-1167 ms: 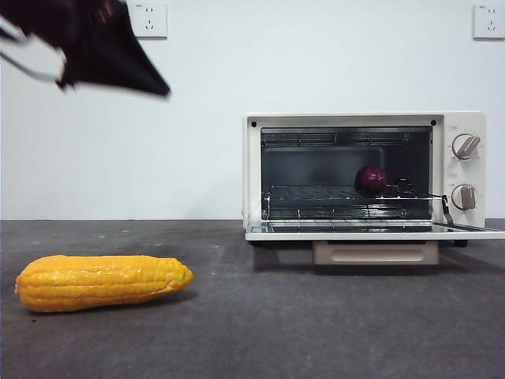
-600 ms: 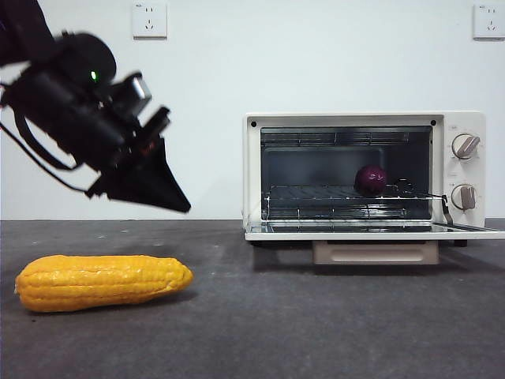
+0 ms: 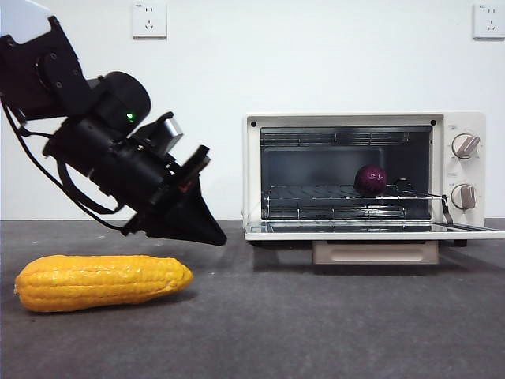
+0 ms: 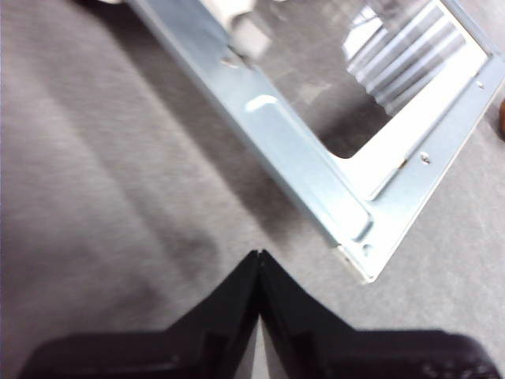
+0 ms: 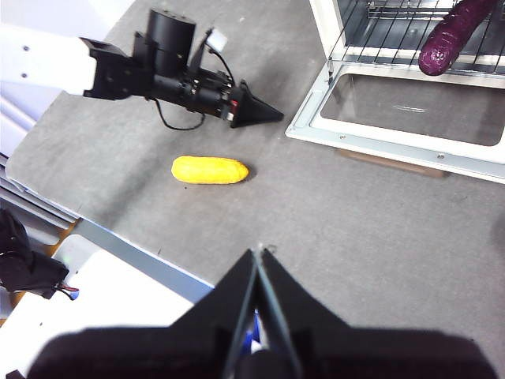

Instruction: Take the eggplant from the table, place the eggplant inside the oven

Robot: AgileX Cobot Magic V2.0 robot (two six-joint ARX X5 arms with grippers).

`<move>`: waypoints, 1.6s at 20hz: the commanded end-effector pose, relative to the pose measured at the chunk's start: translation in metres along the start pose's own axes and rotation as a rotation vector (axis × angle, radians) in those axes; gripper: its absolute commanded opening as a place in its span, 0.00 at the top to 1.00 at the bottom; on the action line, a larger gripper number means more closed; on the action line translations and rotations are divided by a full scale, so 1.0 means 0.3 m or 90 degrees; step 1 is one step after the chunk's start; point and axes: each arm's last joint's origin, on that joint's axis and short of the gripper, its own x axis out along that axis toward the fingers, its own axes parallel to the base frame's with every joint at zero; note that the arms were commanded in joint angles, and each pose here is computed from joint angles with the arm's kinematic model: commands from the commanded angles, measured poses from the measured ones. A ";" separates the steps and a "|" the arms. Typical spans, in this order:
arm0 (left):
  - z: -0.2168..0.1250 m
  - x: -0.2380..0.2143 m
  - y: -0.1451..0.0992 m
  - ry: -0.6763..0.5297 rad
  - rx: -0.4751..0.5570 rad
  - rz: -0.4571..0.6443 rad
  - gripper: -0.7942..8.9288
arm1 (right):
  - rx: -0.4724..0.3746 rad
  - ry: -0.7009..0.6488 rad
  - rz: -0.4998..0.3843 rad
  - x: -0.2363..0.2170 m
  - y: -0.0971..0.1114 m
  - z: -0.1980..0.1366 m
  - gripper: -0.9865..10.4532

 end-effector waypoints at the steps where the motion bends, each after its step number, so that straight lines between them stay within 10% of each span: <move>1: -0.017 0.036 -0.009 0.008 -0.008 -0.011 0.93 | 0.000 0.011 0.002 -0.003 0.002 -0.009 0.92; 32: 0.027 0.084 -0.022 -0.092 -0.052 -0.134 0.93 | -0.006 0.008 0.004 -0.007 0.004 -0.012 0.92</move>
